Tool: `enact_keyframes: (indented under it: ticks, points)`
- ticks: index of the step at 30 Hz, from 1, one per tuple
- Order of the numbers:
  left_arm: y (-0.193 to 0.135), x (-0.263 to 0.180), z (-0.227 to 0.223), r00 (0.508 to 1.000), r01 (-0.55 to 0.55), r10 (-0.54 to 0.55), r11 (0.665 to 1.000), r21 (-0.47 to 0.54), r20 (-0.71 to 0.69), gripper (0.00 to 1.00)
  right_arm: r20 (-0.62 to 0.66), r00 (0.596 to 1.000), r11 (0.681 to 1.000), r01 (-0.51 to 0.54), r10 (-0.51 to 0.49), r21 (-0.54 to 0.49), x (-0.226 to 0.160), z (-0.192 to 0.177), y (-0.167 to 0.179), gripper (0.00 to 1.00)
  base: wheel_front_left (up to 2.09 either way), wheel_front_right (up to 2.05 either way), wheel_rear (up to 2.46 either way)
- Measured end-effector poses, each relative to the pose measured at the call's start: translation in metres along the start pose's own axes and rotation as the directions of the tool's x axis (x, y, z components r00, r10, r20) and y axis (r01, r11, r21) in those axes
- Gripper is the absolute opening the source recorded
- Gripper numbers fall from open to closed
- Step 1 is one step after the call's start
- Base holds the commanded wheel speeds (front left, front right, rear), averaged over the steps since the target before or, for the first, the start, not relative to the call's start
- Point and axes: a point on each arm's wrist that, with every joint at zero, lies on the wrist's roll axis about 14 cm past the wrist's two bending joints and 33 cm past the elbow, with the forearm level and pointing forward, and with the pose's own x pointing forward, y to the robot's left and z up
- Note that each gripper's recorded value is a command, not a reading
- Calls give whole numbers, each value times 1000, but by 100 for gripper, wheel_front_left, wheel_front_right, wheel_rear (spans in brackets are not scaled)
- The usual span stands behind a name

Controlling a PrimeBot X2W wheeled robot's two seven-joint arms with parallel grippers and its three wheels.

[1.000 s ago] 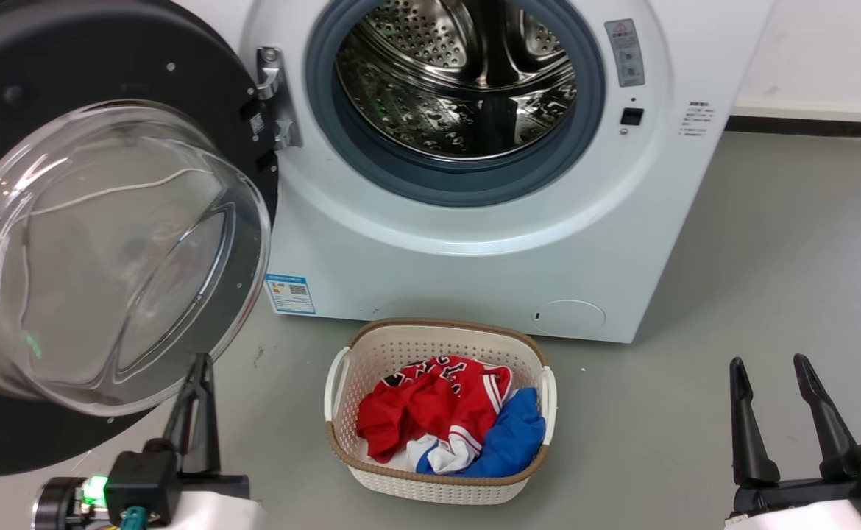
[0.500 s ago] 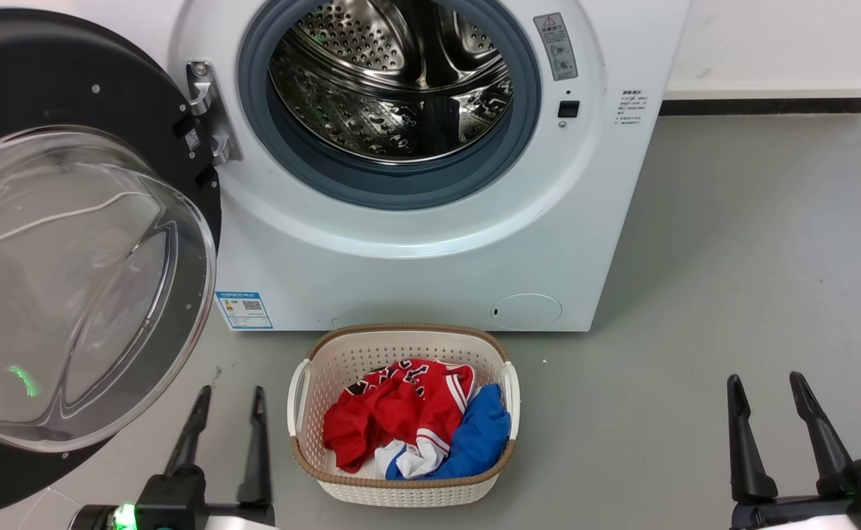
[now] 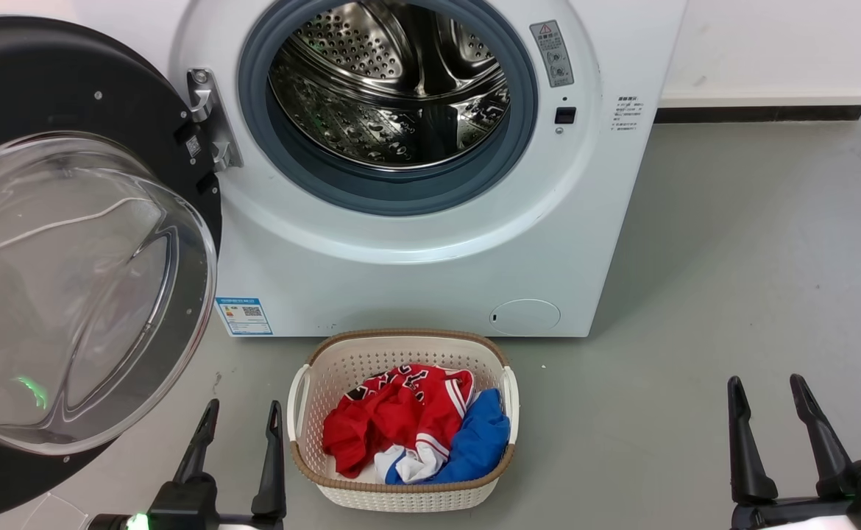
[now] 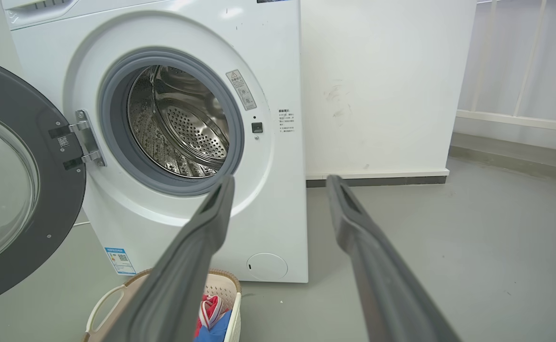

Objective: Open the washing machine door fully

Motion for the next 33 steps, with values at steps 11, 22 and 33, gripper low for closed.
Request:
enact_keyframes:
  ticks: [11,22,33]
  points:
    - [3,-10,-27,994,-27,21,998,-58,-103,0,-67,998,998,23,-18,66,-5,-20,-2,0,0,0,0]
    - [13,-5,-34,987,-101,62,958,-270,-149,0,-102,993,959,86,-60,272,-1,-28,-9,0,0,0,0]
    - [17,2,-36,981,-148,74,881,-450,-178,0,-125,988,889,133,-86,439,5,-33,-14,0,0,0,0]
